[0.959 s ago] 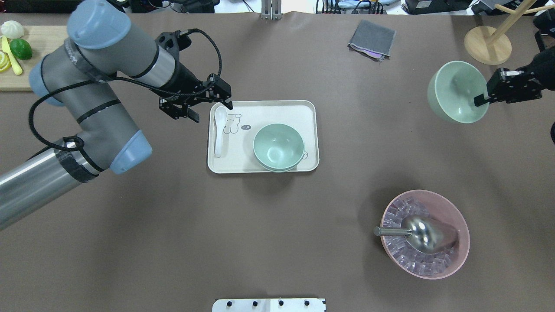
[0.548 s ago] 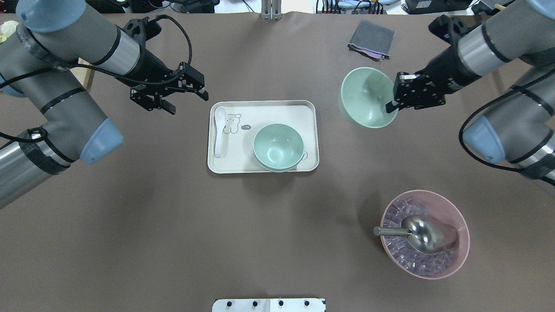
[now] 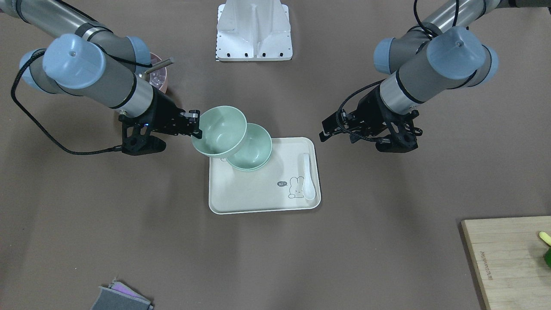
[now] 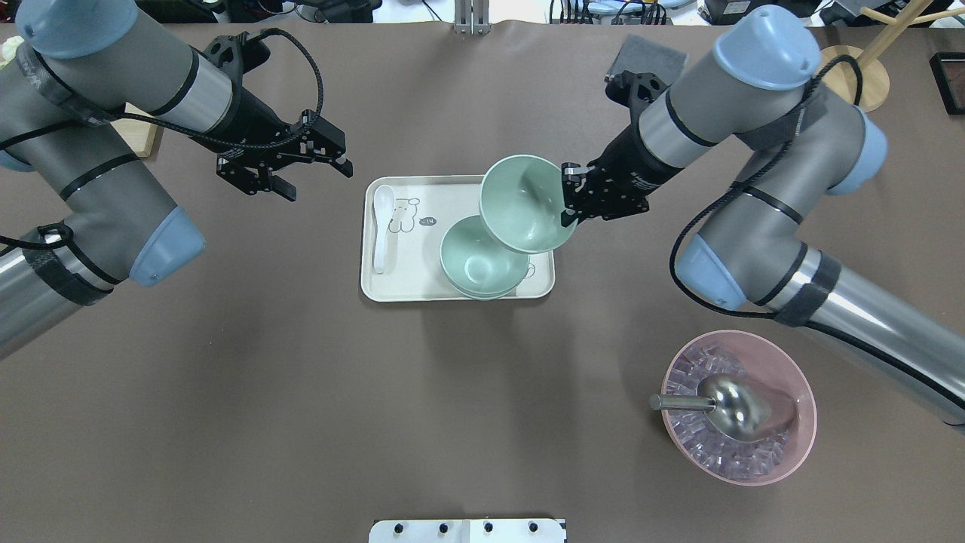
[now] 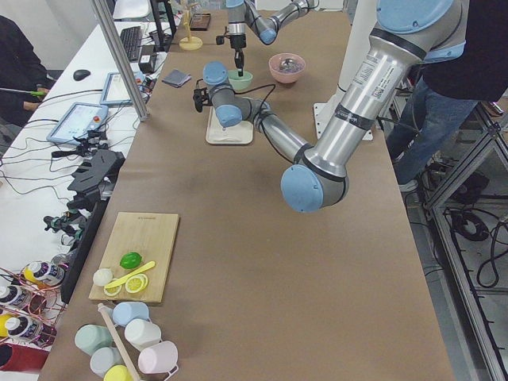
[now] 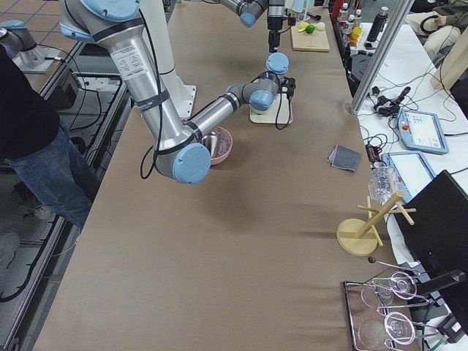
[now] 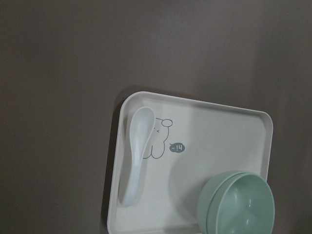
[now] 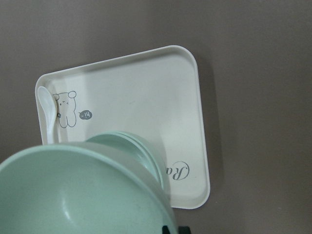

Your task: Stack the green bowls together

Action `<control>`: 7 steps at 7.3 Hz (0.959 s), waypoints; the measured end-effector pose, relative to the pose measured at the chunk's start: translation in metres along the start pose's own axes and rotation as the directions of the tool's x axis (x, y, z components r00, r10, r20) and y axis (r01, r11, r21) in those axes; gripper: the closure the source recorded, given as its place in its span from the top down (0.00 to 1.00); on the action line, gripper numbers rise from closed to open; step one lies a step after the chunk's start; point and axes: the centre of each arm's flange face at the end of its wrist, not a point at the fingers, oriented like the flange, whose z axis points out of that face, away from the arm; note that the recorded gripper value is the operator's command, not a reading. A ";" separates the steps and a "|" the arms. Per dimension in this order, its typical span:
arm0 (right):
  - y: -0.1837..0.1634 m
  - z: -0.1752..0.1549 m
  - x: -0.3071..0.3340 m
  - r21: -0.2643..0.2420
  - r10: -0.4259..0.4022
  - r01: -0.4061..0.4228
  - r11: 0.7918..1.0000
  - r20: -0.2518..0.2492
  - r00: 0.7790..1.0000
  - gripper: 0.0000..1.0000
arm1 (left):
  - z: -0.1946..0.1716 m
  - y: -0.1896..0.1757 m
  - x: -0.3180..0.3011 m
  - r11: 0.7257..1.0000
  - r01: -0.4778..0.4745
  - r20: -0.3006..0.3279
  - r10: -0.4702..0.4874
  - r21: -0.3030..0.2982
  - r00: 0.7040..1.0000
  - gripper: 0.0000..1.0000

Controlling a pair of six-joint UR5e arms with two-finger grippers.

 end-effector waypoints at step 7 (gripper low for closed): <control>0.023 0.075 -0.012 -0.038 -0.017 0.016 0.999 -0.029 0.999 0.99 | 0.004 -0.001 -0.008 1.000 -0.002 0.010 0.002 -0.002 1.000 0.98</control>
